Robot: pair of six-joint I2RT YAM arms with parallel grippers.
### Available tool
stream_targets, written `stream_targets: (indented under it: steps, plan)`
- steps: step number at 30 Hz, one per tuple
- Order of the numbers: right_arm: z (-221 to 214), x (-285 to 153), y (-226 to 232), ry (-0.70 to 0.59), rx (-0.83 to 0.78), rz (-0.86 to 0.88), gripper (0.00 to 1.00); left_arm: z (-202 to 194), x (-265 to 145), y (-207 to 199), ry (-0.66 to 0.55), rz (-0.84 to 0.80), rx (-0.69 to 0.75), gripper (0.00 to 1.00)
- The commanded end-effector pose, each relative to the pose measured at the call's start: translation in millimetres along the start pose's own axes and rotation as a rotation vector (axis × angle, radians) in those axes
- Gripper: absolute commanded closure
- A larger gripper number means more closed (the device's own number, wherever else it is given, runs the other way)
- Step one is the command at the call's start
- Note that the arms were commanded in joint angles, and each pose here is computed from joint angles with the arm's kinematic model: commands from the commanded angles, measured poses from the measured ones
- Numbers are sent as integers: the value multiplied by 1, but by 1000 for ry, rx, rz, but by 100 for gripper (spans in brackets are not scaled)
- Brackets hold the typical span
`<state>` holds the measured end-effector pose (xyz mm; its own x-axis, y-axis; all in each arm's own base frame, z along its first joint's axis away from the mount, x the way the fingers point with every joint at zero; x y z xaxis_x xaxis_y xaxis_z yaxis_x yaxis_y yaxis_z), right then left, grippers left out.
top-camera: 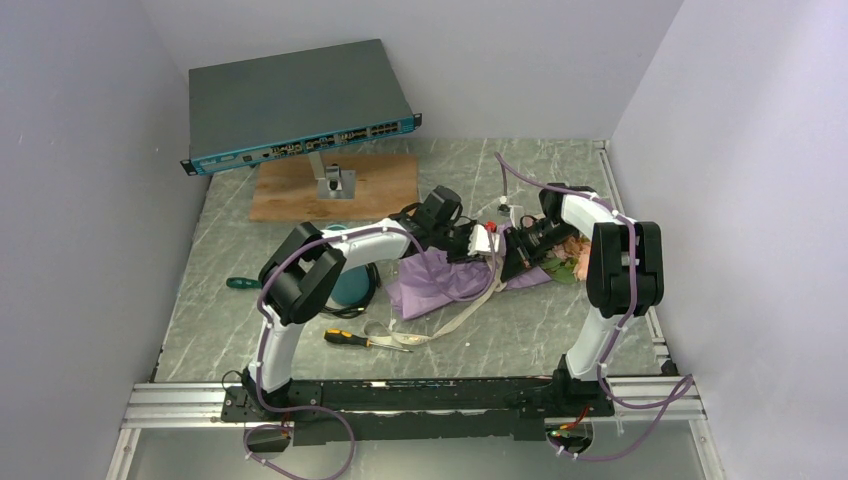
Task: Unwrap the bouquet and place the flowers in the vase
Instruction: Untie the ribbon from the wrapping paper.
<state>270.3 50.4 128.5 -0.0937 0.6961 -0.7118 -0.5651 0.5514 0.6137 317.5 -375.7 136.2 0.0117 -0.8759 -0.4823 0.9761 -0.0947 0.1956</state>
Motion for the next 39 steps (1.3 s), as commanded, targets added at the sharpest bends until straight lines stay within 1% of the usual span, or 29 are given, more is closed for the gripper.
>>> stream_targets:
  steps: [1,5,6,9,12,13,14,16,17,18,19,21,23,26,30,33,36,39]
  plan:
    - [7,-6,5,-31,-40,12,100,18,-11,11,-37,45,27,70]
    - [1,-4,6,-15,-41,6,100,9,-23,28,-50,116,-122,88]
    - [-1,-4,6,-11,-40,3,100,4,-27,34,-46,136,-162,90]
    - [-6,-3,5,-5,-34,-4,100,-15,-40,48,-28,192,-270,92]
    - [-8,-3,3,-3,-25,-8,100,-28,-46,54,-6,228,-322,91]
    - [-8,-3,3,-6,-22,-10,100,-30,-48,55,-2,233,-331,90]
    - [-8,-3,2,-8,-23,-12,100,-30,-49,56,-5,232,-330,84]
    - [-6,-4,2,-14,-22,-11,100,-17,-56,52,-48,196,-275,64]
    - [-5,-4,2,-17,-21,-8,100,-9,-57,48,-77,173,-231,57]
    - [-4,-3,1,-19,-18,-5,100,-1,-57,44,-97,159,-179,52]
    - [-4,-3,1,-22,-16,0,100,7,-55,40,-104,143,-119,50]
    - [-3,-2,0,-21,-12,5,100,18,-49,29,-96,97,-18,48]
    - [-2,-2,-1,-21,-11,9,100,27,-45,22,-103,69,45,47]
    - [2,-3,0,-28,-13,9,100,35,-38,13,-107,30,94,47]
    - [3,-3,-1,-29,-11,13,100,31,-25,4,-76,-24,163,48]
    - [4,-4,-1,-25,-12,15,100,26,-16,4,-42,-48,182,50]
    - [4,-4,-2,-22,-14,10,100,20,-12,6,-10,-54,167,57]
    - [2,-4,-1,-19,-13,12,100,19,-15,7,-3,-40,149,73]
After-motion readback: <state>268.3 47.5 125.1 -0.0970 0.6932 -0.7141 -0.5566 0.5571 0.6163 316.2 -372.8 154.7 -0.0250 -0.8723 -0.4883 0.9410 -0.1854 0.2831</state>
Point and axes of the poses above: each gripper's point midway between its finger pads, its own x axis out along the fingers, its own y axis along the line the jaws close on, z = x × y, the point moved 9 cm from there along -x, back along the fingers, and after that the axes turned 7 degrees about -x, right-handed, at the moved point
